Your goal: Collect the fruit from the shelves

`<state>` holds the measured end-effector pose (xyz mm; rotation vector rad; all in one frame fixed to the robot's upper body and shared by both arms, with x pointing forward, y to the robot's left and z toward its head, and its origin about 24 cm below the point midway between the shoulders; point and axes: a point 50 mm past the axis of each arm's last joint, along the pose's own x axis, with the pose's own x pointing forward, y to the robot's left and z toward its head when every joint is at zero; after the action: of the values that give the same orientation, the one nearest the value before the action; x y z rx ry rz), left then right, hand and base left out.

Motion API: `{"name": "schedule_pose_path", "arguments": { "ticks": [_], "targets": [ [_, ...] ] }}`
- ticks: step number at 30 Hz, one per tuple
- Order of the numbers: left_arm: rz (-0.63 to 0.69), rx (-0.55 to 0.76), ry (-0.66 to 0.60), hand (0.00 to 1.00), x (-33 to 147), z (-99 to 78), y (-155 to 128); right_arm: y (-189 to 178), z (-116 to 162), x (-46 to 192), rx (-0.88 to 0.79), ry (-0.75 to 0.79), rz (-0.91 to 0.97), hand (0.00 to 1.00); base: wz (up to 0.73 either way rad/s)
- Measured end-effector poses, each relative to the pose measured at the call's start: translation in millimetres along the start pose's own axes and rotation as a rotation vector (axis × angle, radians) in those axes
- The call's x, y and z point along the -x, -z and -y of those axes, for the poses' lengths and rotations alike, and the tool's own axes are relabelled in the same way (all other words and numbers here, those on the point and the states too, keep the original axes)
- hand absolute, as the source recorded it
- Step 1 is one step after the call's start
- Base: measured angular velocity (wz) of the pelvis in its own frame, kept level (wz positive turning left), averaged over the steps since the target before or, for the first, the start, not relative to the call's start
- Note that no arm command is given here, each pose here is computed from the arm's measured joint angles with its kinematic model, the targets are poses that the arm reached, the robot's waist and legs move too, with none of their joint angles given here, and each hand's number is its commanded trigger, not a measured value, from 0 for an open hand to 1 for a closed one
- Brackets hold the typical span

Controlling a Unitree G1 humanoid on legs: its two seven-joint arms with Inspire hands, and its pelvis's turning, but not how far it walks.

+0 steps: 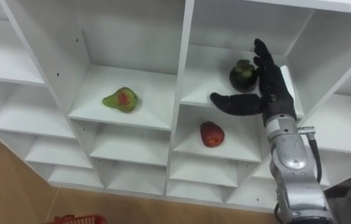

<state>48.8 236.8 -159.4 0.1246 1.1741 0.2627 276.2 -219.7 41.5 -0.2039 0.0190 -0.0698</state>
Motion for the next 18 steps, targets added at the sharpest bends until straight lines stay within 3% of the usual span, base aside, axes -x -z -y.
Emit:
{"name": "schedule_pose_path", "arguments": {
  "ticks": [7, 8, 10, 11, 18],
  "targets": [
    [0.001, 0.006, 0.013, 1.00, -0.2, -1.0, -0.5, 4.3, 0.2, 0.3, 0.037, -0.003, -0.018, 0.00, 0.00],
    [0.001, 0.007, 0.013, 1.00, -0.2, -0.9, -0.5, 5.0, 0.4, 0.3, 0.040, -0.002, -0.020, 0.09, 0.03],
    [0.001, 0.008, 0.013, 1.00, -0.2, -0.7, -0.6, 5.9, 0.5, 0.4, 0.046, -0.003, -0.022, 0.74, 0.00],
    [0.001, 0.008, 0.013, 1.00, -0.2, -0.6, -0.6, 6.0, 0.5, 0.4, 0.048, -0.003, -0.022, 1.00, 0.00],
    [0.003, 0.009, 0.010, 1.00, -0.3, -0.4, -1.3, 9.7, 10.7, -1.0, 0.065, 0.053, -0.024, 1.00, 0.00]
  ]
}}
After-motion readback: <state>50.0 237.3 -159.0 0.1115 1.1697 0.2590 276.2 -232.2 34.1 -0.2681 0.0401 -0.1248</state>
